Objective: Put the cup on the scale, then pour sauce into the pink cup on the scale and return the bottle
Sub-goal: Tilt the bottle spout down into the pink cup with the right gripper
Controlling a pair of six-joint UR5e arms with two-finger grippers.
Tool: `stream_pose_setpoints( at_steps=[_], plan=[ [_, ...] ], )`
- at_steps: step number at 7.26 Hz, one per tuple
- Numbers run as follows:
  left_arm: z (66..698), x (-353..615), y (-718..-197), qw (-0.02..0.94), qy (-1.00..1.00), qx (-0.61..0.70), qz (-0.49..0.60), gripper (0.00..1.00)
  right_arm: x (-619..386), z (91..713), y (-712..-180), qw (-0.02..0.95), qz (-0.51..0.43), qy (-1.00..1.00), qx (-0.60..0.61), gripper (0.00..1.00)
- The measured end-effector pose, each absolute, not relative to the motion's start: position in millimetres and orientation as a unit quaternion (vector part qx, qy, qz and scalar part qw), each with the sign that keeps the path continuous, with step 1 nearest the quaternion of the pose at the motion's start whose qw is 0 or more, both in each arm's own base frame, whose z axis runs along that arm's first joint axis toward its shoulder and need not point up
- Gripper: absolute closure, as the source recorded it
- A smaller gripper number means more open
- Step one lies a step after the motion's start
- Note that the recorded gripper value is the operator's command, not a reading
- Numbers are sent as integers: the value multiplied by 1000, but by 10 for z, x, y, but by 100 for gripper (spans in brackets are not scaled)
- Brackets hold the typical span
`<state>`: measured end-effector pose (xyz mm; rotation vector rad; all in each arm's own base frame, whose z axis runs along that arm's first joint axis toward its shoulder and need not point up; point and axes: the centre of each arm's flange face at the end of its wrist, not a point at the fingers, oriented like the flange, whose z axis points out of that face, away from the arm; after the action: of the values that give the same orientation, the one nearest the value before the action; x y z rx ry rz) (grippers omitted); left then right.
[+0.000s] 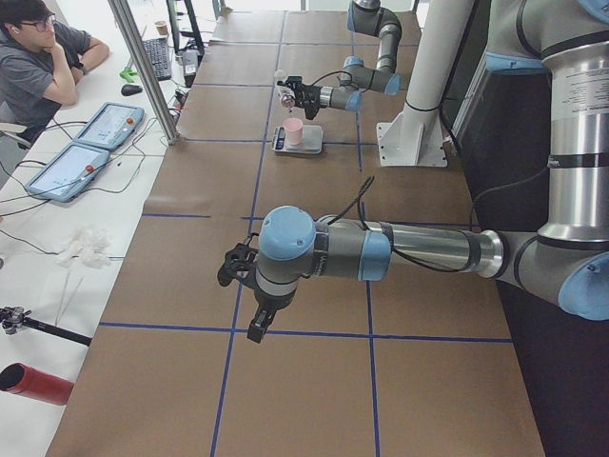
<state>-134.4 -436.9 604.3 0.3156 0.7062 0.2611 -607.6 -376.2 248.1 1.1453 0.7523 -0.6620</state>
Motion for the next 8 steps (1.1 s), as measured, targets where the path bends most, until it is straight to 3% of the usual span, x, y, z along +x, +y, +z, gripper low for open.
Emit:
stream_pose_setpoints(
  at_steps=[8],
  plan=[
    [6027,-1345,-4376,918,343,156,128,0,-5973,2299,-3735,741,-264,296,542,100]
  ],
)
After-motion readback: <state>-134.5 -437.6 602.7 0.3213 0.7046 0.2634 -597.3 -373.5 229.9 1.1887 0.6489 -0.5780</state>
